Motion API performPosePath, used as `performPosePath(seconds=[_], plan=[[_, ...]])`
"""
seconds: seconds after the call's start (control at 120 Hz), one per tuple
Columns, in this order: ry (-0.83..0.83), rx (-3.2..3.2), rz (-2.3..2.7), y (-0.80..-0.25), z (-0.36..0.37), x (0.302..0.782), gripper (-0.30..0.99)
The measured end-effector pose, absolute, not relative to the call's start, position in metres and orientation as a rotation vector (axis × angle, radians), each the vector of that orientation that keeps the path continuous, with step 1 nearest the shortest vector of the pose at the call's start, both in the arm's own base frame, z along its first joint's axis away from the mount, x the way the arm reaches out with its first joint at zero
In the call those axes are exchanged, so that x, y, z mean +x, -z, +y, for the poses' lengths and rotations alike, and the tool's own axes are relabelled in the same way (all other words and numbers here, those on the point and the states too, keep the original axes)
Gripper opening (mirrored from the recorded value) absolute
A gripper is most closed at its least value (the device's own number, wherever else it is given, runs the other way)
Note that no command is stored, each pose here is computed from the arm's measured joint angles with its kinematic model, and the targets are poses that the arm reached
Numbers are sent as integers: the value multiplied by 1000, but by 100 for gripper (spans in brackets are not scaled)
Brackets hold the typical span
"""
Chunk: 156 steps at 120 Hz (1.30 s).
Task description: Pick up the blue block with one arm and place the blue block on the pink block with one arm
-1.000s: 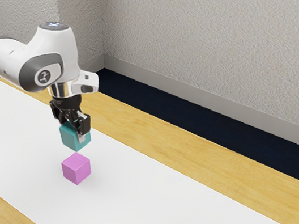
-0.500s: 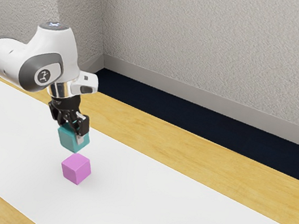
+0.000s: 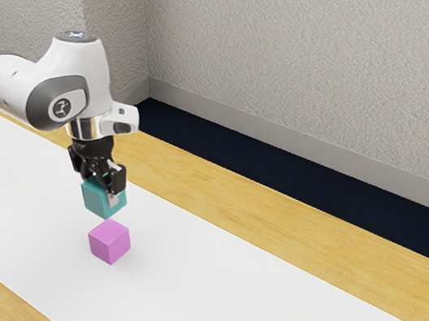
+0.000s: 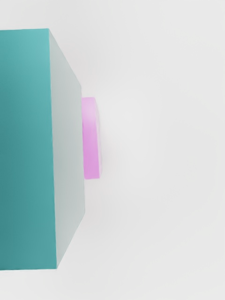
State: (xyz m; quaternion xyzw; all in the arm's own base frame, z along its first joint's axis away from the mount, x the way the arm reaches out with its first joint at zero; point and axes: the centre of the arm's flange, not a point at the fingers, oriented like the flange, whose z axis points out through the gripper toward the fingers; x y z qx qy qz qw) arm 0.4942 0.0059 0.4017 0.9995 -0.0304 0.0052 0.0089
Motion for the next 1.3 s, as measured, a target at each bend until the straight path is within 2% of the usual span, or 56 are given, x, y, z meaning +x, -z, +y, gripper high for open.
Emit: performPosePath(seconds=[0.758, 1.133, 1.208, 1.3], plan=[[-22, 3122, -106, -402, 9, 495, 41], [-24, 3118, -114, -403, 9, 495, 60], [-84, 3102, -120, -429, 9, 495, 63], [-206, 3089, -105, -521, 19, 510, 65]])
